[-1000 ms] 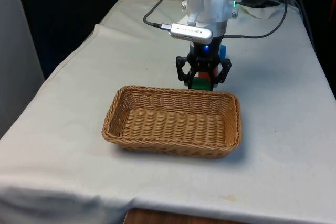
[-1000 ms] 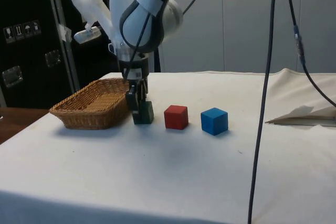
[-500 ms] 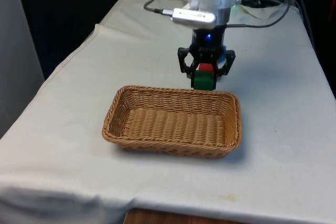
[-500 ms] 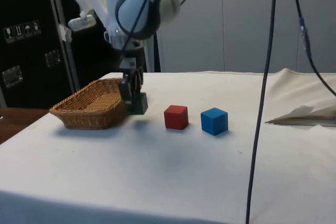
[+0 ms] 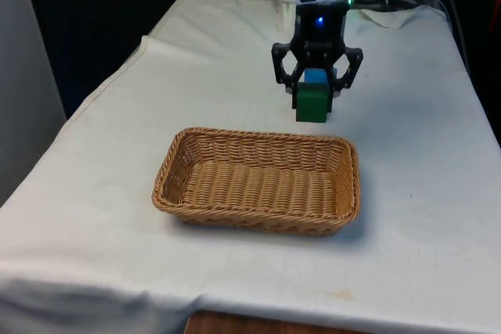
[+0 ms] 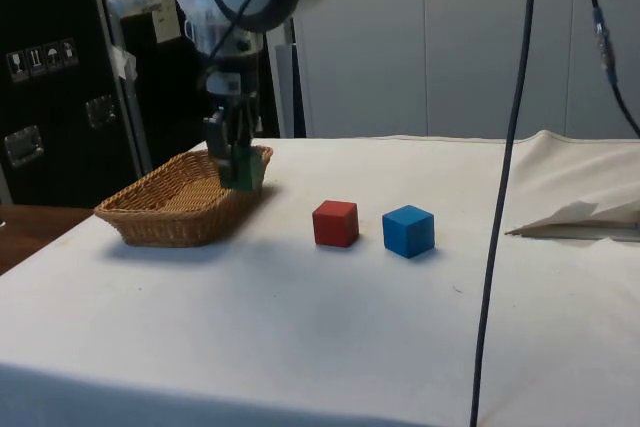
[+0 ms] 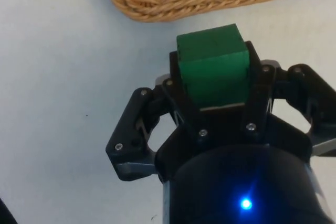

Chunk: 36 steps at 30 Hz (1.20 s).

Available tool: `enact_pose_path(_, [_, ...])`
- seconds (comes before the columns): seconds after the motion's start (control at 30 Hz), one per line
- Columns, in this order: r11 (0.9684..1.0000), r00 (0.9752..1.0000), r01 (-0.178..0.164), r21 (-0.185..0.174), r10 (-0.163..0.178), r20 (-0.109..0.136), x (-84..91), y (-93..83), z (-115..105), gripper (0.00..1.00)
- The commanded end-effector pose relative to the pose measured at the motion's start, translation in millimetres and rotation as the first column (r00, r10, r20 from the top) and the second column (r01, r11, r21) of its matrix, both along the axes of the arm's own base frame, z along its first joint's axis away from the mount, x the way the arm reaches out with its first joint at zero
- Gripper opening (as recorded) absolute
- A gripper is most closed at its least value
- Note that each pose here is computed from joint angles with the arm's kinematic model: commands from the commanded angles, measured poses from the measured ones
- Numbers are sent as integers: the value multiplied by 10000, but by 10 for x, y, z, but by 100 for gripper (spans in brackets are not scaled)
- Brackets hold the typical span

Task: Pick up exactly two blocks and place them into the basket.

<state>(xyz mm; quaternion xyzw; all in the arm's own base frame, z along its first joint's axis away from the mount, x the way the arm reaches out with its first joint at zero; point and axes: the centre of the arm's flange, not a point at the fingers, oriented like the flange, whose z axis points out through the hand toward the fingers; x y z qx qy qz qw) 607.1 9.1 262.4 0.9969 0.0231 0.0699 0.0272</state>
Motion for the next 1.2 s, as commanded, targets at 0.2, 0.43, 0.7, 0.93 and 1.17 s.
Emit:
enact_pose_path(0.2, [10000, 9997, 43, 74, -45, 253, 160, 102, 157, 2])
enact_pose_path(0.43, [9998, 9995, 32, 202, -38, 321, 370, 147, 181, 2])
enact_pose_path(0.7, [9995, 9990, 50, 319, -64, 453, 637, 100, 145, 2])
enact_pose_path(0.93, [9993, 9983, 74, 369, -95, 570, 791, 8, 114, 2])
enact_pose_path(1.17, [9976, 9984, 97, 686, -135, 551, 956, -237, -98, 2])
